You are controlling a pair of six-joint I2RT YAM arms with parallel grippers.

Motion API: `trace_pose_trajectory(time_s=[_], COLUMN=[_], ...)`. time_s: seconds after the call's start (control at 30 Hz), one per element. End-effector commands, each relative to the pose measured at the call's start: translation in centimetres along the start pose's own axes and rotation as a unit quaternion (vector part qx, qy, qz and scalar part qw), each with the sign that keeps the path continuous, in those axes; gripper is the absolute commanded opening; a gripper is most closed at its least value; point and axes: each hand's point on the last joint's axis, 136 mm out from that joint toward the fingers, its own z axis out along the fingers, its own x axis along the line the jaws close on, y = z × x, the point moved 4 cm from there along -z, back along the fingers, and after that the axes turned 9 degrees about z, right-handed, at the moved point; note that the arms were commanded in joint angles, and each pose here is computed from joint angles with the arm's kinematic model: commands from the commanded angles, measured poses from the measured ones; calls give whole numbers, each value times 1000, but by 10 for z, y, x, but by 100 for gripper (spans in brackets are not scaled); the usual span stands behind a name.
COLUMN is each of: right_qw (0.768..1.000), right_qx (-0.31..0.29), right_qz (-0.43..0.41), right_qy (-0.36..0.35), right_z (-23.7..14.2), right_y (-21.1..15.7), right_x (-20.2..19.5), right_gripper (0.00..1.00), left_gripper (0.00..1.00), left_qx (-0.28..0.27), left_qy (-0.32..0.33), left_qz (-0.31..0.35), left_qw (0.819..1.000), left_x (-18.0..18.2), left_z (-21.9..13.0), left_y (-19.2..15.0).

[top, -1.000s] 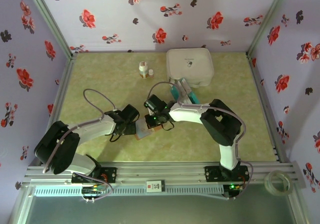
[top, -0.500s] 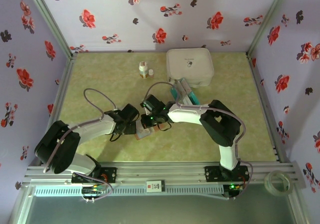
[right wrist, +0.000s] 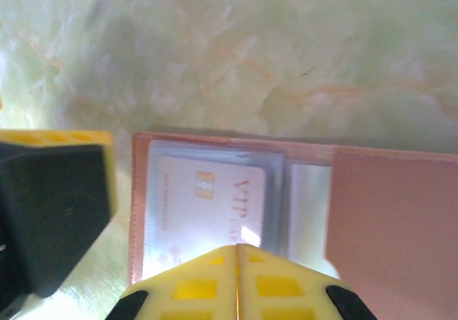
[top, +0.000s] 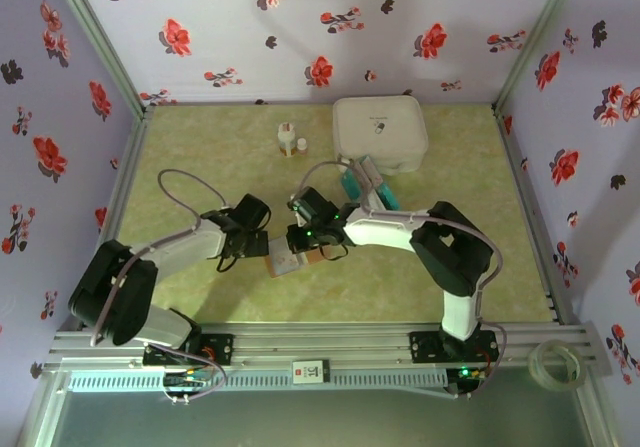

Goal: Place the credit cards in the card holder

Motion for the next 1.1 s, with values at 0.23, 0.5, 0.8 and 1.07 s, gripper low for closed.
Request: trace_pose_trajectory(time_s=[0.23, 0.5, 0.8, 1.07], right_qw=[1000, 1000, 1000, 999], right_qx=[8, 19, 28, 33], right_qz=[8, 9, 3, -3], right_qy=[-26, -14, -11, -9], right_z=[5, 13, 18, 20], right_y=[0, -3, -7, -10], right_x=[-23, -17, -11, -6], right_gripper=[6, 5, 5, 5], left_gripper=[100, 100, 100, 100], left_qx=[16, 35, 43, 48], left_qy=[4, 5, 5, 3], left_qz=[-26, -33, -28, -24], left_qw=[1000, 999, 999, 999], left_x=[12, 9, 6, 2], left_z=[-5, 8, 16, 21], left_y=[-18, -29, -33, -33])
